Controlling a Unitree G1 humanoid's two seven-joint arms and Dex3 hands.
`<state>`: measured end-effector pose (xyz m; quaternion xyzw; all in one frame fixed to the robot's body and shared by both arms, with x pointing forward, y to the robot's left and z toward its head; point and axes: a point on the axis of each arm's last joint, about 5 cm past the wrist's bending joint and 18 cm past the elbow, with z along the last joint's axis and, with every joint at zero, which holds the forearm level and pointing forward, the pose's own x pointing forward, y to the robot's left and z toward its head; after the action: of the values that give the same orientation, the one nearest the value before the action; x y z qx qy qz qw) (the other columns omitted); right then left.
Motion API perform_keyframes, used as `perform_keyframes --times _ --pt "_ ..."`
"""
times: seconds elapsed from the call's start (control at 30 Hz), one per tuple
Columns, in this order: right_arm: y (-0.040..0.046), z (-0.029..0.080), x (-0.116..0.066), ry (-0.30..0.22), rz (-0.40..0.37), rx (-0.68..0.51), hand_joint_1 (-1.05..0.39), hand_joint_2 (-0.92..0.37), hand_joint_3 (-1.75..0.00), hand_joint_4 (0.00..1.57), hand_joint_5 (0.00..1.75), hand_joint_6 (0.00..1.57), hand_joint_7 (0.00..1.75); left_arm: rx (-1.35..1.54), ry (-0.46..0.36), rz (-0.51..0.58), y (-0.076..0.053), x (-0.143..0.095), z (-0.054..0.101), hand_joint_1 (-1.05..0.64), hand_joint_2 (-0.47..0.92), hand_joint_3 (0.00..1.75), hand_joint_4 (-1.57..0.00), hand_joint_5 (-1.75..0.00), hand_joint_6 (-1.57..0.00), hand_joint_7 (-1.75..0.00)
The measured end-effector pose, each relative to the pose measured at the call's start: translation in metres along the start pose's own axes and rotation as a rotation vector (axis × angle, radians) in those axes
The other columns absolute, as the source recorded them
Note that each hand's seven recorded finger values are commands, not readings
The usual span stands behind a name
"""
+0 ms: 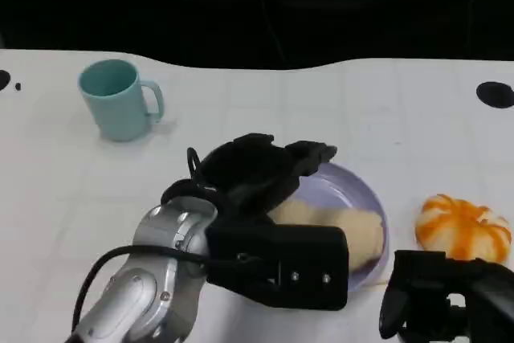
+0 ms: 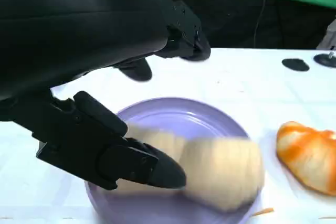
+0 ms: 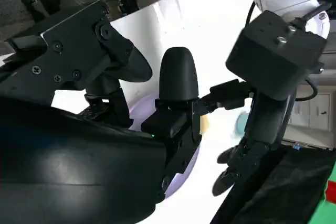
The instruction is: Grasp the towel on the left side of the plate with the left hand and place it into the plate.
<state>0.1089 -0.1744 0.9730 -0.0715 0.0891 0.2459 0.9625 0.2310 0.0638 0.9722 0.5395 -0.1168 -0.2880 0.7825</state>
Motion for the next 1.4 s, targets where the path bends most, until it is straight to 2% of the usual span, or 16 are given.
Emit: perform_keyframes --times 0.23,0.43,0.5,0.57,0.7,0.83,0.93,0.97,1.03,1.07,1.1,1.13,1.17,1.2,1.3,1.4 --pt "0.0003 0.0 0.0 0.002 0.001 0.001 -0.08 -0.51 -1.21 0.75 1.71 0.67 1.48 0.059 0.006 0.004 0.009 -0.008 -0.002 -0.86 0.92 0.18 0.0 -0.33 -0.04 -0.01" --pt "0.0006 0.0 0.001 0.004 0.0 0.003 -0.07 -0.51 -1.2 0.74 1.72 0.67 1.47 -0.02 -0.02 0.004 0.033 -0.025 -0.011 -0.77 0.92 0.2 -0.02 -0.4 -0.08 -0.03" --pt "0.0005 0.0 0.001 0.006 -0.001 0.005 -0.07 -0.51 -1.2 0.74 1.72 0.67 1.47 -0.059 -0.032 -0.005 0.041 -0.033 -0.015 -0.69 0.92 0.2 -0.11 -0.48 -0.16 -0.07" --pt "0.0004 0.001 0.001 0.005 0.0 0.005 -0.07 -0.52 -1.2 0.74 1.72 0.67 1.47 -0.129 -0.045 -0.031 0.047 -0.041 -0.022 -0.6 0.92 0.22 -0.28 -0.54 -0.27 -0.09" --pt "0.0003 0.001 0.001 0.001 0.004 0.009 -0.07 -0.51 -1.21 0.74 1.73 0.67 1.48 -0.257 -0.068 -0.065 0.056 -0.06 -0.036 -0.5 0.92 0.26 -0.5 -0.46 -0.47 -0.08" --pt "0.0 0.001 0.001 -0.002 0.006 0.009 -0.08 -0.51 -1.21 0.74 1.72 0.66 1.48 -0.389 -0.081 -0.03 0.059 -0.082 -0.046 -0.37 0.92 0.3 -0.62 -0.43 -0.63 -0.1" --pt "-0.0004 0.001 0.002 -0.002 0.006 0.006 -0.09 -0.5 -1.2 0.74 1.72 0.66 1.48 -0.506 -0.097 0.0 0.058 -0.098 -0.052 -0.24 0.92 0.26 -0.72 -0.45 -0.75 -0.13" --pt "-0.0006 0.001 0.002 -0.001 0.005 0.004 -0.09 -0.51 -1.2 0.74 1.71 0.66 1.48 -0.557 -0.107 0.013 0.056 -0.103 -0.055 -0.18 0.87 0.34 -0.8 -0.51 -0.87 -0.14" --pt "-0.0006 0.001 0.003 0.0 0.005 0.001 -0.09 -0.51 -1.19 0.74 1.71 0.67 1.48 -0.682 -0.14 0.062 0.048 -0.111 -0.059 -0.15 0.74 0.58 -0.83 -0.58 -0.96 -0.09" --pt "-0.0006 0.001 0.003 0.0 0.003 0.0 -0.08 -0.51 -1.19 0.74 1.71 0.67 1.48 -0.739 -0.155 0.085 0.044 -0.115 -0.06 -0.16 0.67 0.77 -0.91 -0.69 -1.08 -0.14" --pt "-0.0006 0.001 0.003 -0.001 0.004 -0.001 -0.08 -0.51 -1.19 0.74 1.71 0.67 1.48 -0.79 -0.165 0.108 0.039 -0.118 -0.061 -0.18 0.63 0.86 -0.92 -0.78 -1.13 -0.19" --pt "-0.0008 0.001 0.004 -0.001 0.004 -0.001 -0.08 -0.51 -1.19 0.74 1.72 0.67 1.48 -0.838 -0.176 0.134 0.035 -0.123 -0.061 -0.19 0.62 0.9 -0.92 -0.87 -1.14 -0.26" --pt "-0.001 0.001 0.004 -0.001 0.003 -0.001 -0.08 -0.51 -1.19 0.74 1.72 0.67 1.48 -0.88 -0.184 0.157 0.032 -0.128 -0.061 -0.2 0.61 0.94 -0.91 -0.96 -1.1 -0.42" --pt "-0.0011 0.001 0.004 -0.001 0.003 0.0 -0.08 -0.51 -1.19 0.74 1.72 0.67 1.48 -0.935 -0.192 0.177 0.028 -0.133 -0.06 -0.21 0.59 0.97 -0.9 -1.04 -1.02 -0.65" --pt "-0.0015 0.001 0.004 0.0 0.003 0.001 -0.08 -0.51 -1.19 0.74 1.72 0.67 1.48 -1.11 -0.196 0.226 0.018 -0.145 -0.058 -0.18 0.55 1.07 -0.93 -1.19 -0.95 -0.98" --pt "-0.0016 0.001 0.005 0.001 0.003 0.002 -0.08 -0.51 -1.19 0.74 1.72 0.67 1.48 -1.248 -0.192 0.267 0.008 -0.155 -0.055 -0.15 0.55 1.15 -0.94 -1.29 -0.91 -1.09"
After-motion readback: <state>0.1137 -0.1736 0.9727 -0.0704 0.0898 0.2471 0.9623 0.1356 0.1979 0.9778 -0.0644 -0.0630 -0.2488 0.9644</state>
